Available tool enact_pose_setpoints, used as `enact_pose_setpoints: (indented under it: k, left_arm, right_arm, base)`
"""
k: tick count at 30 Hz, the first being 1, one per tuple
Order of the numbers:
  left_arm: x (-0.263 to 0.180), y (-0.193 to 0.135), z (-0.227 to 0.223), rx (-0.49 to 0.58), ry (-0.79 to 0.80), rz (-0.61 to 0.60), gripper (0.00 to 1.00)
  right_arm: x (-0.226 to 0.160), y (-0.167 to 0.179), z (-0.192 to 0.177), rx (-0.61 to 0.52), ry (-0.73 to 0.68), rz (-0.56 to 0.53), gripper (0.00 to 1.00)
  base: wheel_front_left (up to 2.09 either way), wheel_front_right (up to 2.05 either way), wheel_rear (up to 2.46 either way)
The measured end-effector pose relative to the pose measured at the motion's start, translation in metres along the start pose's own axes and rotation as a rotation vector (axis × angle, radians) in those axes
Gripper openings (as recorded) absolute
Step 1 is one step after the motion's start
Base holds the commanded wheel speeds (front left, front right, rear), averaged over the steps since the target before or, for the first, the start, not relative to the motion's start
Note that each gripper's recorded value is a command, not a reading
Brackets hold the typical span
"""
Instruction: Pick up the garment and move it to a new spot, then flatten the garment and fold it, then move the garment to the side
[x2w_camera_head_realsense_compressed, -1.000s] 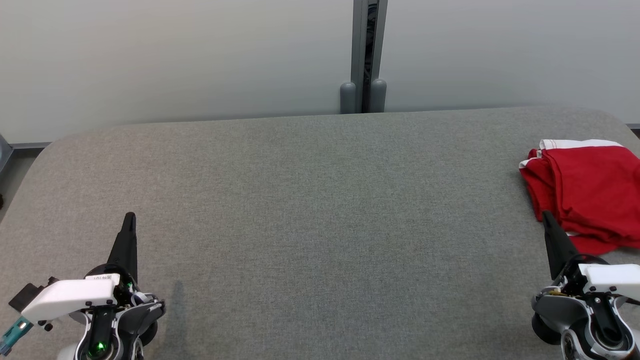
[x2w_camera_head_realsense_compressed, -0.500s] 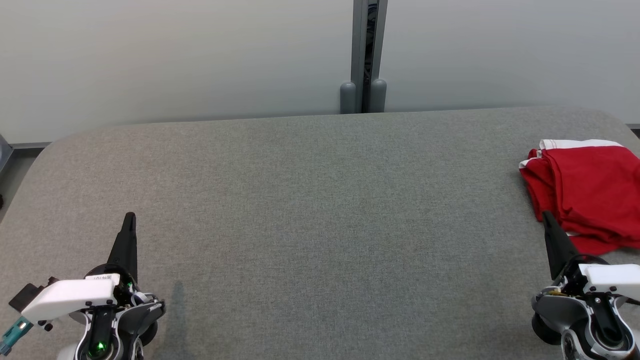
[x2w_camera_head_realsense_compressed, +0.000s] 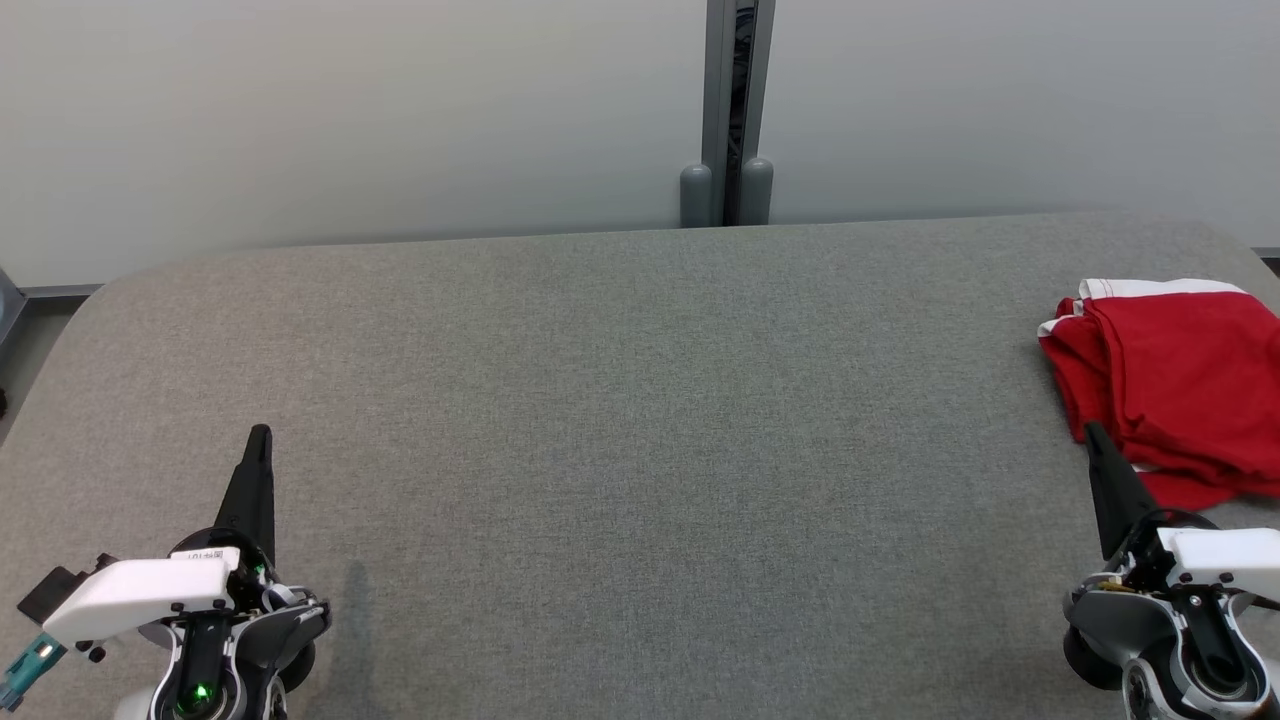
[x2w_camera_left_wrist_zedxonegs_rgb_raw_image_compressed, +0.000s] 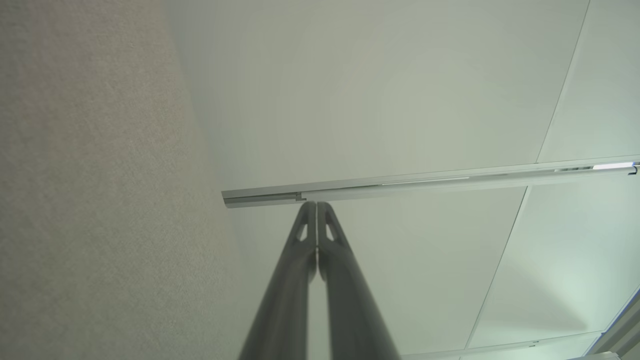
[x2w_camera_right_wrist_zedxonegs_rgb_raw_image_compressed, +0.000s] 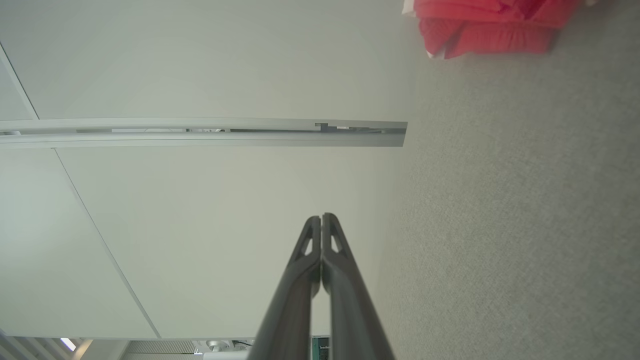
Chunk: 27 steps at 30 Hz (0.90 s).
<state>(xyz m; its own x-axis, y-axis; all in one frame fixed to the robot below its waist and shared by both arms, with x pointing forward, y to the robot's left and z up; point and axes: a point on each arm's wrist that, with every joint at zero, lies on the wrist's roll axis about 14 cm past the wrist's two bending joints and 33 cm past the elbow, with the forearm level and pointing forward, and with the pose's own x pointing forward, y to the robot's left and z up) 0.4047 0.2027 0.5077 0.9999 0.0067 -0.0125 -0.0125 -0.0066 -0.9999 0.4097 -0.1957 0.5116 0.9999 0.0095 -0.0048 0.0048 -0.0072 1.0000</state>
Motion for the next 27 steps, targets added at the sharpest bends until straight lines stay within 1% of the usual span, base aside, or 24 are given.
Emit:
enact_pose_setpoints:
  k: [27]
  left_arm:
    - [0.0,-0.0001,0.0,0.0,0.0,0.0,0.0]
  right_arm:
    - [-0.0001,-0.0001,0.0004,-0.002,-0.001,0.0,0.0]
  base:
    - [0.0,0.0,0.0]
